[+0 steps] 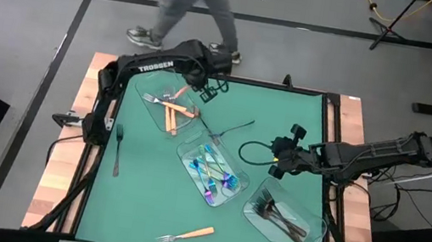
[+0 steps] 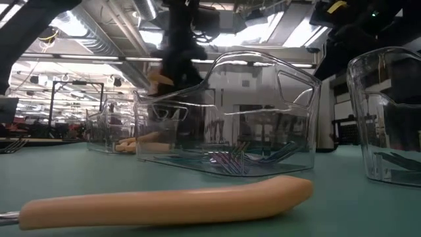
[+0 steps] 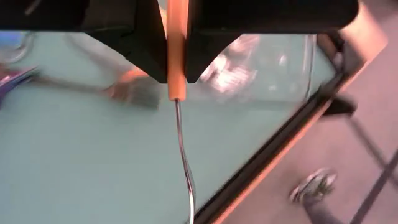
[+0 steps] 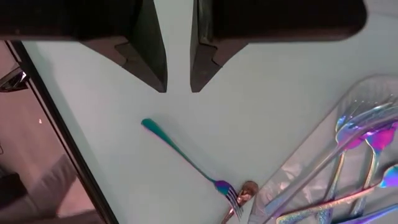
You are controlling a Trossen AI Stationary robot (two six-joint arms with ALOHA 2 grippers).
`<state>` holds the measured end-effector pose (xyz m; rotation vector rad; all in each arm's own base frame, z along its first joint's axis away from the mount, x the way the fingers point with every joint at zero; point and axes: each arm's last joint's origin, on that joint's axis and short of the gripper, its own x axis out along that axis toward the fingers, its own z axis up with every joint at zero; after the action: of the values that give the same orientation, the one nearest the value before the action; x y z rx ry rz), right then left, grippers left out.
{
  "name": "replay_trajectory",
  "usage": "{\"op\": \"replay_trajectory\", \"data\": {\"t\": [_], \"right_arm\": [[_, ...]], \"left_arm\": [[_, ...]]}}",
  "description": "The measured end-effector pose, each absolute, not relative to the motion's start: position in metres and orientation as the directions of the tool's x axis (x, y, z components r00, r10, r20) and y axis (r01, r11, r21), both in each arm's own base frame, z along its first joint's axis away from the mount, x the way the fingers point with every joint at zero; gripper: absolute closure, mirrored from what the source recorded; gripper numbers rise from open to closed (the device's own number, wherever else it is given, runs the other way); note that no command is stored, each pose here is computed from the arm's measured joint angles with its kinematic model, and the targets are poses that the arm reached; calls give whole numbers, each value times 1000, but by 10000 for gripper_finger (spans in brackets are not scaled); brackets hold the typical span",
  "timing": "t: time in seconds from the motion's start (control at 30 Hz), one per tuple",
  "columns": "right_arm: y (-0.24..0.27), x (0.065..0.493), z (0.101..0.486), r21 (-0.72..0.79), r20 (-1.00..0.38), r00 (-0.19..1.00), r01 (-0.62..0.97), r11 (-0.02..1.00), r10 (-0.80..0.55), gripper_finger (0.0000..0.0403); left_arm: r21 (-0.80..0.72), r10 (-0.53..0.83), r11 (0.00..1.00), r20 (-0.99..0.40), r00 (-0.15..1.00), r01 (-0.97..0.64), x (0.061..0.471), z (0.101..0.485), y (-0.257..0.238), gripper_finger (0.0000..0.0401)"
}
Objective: Sort silverware by color (type)
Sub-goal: Put the yellow fork into the top transparent bin
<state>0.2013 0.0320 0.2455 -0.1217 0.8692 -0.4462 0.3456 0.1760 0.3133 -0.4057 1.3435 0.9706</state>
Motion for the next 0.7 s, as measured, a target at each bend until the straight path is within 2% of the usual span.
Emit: {"op": "replay_trajectory", "data": {"t": [0.1, 0.37, 0.57, 0.7], "right_arm": [[32, 201, 246, -281, -710, 561, 329, 902, -426, 346], [32, 201, 246, -281, -709, 561, 330, 901, -426, 346], [32, 202, 246, -280, -709, 562, 330, 901, -426, 346], [32, 202, 246, -279, -708, 564, 331, 902, -425, 346]], "left_arm": [[348, 367, 516, -915, -165, -783, 341, 308, 163, 367], [399, 403, 340, -880, -252, -852, 319, 292, 134, 367], [426, 374, 211, -867, -330, -880, 302, 267, 120, 367], [407, 377, 131, -864, -334, -904, 300, 253, 121, 367]]}}
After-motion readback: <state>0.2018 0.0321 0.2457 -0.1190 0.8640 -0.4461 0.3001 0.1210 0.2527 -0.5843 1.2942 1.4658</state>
